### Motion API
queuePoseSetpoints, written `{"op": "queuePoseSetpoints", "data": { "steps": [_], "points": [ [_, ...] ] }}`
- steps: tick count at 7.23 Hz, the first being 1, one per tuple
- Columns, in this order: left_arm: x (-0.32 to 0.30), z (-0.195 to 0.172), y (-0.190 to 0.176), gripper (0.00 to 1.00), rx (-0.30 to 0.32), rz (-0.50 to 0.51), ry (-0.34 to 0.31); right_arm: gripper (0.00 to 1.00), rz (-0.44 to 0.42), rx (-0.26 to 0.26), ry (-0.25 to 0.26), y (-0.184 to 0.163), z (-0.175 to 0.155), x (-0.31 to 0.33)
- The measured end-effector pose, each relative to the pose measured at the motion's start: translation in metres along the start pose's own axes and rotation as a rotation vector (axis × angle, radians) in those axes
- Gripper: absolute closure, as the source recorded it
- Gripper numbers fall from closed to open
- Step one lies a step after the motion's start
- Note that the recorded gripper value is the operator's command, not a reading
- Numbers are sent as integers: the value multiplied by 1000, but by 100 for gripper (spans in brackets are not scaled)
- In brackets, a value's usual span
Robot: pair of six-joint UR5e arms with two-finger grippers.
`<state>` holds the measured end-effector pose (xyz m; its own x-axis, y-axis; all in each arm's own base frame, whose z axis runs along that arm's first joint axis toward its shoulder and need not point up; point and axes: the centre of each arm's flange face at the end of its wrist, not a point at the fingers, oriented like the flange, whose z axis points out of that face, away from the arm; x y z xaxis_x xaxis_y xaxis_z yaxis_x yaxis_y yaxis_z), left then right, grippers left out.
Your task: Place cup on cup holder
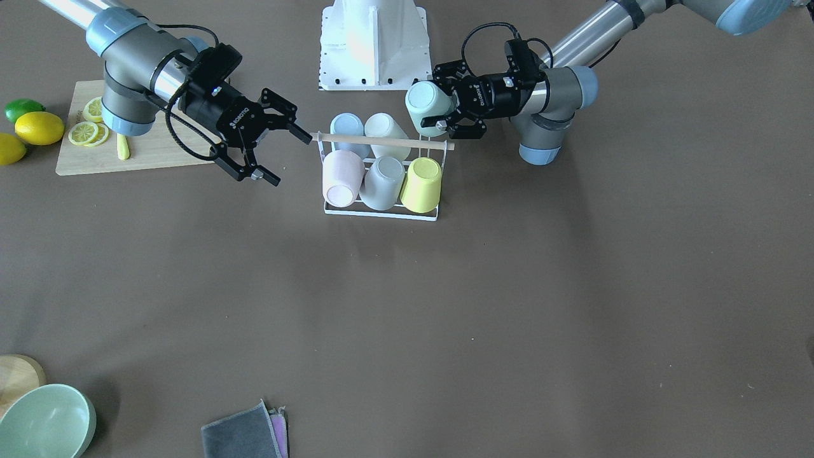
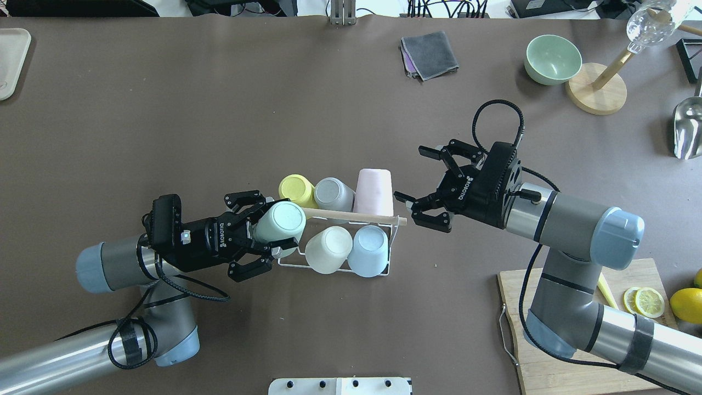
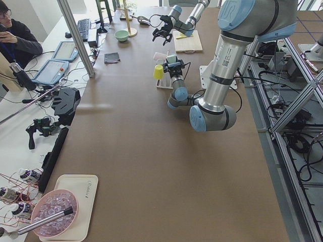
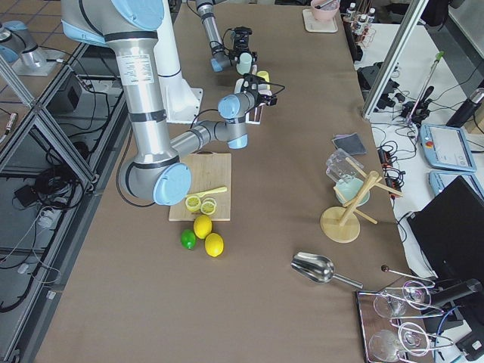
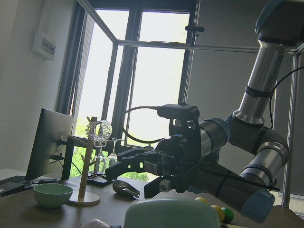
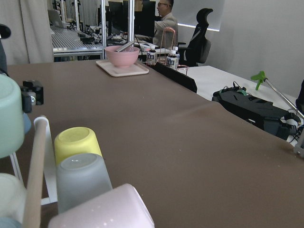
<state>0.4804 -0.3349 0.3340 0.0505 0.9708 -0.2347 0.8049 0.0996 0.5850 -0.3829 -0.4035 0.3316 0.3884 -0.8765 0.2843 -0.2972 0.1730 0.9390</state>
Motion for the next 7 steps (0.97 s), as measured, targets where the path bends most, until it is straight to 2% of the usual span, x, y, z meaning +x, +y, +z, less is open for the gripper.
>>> {"op": "queuePoseSetpoints", "data": {
  "steps": [1,2,3,5,7],
  "points": [
    [1,3,0,100,0,-1,1,0,34,-90,-23,5,-14,28],
    [2,6,1,92,-1,-3,3,0,90,-185,-47,12,-31,54],
    [3,7,2,2,-2,-5,4,0,151,-280,-55,24,-45,72],
    [4,7,2,2,0,-6,5,0,334,-443,-17,48,-55,89],
    [4,7,1,2,3,-7,6,0,604,-584,53,59,-69,111]
  ]
}}
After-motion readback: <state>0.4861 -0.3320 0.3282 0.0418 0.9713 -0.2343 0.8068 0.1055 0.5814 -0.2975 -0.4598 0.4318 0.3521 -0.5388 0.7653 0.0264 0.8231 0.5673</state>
